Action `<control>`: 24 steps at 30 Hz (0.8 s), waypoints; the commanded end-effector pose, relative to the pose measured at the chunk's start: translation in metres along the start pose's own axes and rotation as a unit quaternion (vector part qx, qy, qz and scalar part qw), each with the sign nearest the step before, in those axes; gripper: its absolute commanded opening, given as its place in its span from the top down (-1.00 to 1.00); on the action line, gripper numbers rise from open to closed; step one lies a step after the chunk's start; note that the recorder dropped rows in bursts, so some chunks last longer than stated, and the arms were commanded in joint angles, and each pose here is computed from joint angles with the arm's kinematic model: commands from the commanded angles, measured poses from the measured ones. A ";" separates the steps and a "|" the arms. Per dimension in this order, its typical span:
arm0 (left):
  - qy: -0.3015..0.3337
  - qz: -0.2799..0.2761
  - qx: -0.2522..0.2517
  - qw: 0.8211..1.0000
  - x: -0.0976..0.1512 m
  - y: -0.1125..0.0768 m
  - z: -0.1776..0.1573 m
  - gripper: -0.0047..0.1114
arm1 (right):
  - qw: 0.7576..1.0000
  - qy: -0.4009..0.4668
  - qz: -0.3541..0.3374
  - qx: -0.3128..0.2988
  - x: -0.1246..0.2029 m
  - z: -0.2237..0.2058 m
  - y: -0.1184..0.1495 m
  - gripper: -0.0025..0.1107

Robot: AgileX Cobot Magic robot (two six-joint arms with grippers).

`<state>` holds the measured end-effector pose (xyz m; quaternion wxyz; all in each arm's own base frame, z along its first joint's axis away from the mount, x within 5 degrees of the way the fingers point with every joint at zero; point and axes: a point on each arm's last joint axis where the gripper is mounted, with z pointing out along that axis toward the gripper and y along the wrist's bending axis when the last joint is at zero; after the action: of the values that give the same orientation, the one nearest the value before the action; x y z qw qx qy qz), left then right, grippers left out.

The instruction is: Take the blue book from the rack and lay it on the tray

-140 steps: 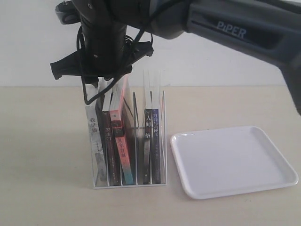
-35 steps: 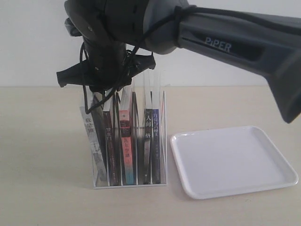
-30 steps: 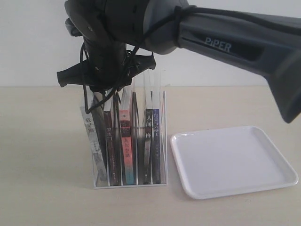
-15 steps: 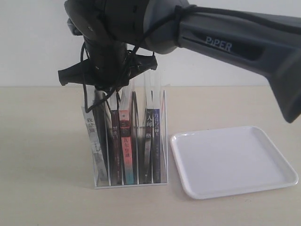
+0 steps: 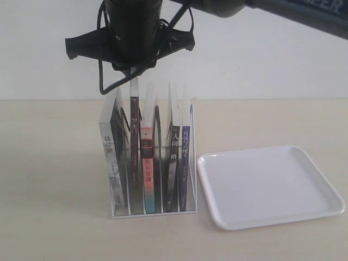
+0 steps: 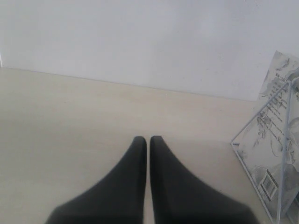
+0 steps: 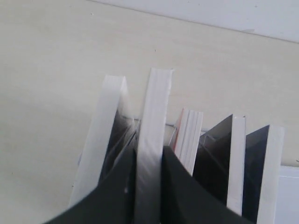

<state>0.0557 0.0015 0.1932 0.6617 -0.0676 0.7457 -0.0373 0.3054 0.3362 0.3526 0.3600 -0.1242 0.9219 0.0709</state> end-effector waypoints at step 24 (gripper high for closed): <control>-0.005 -0.010 0.000 1.000 -0.002 0.000 0.000 0.85 | 1.000 0.018 -0.007 0.013 0.013 0.031 0.011 0.61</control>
<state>0.0557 0.0015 0.1932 0.6617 -0.0676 0.7457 -0.0373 0.3128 0.3528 0.3131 0.3281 -0.1250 0.9351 0.0486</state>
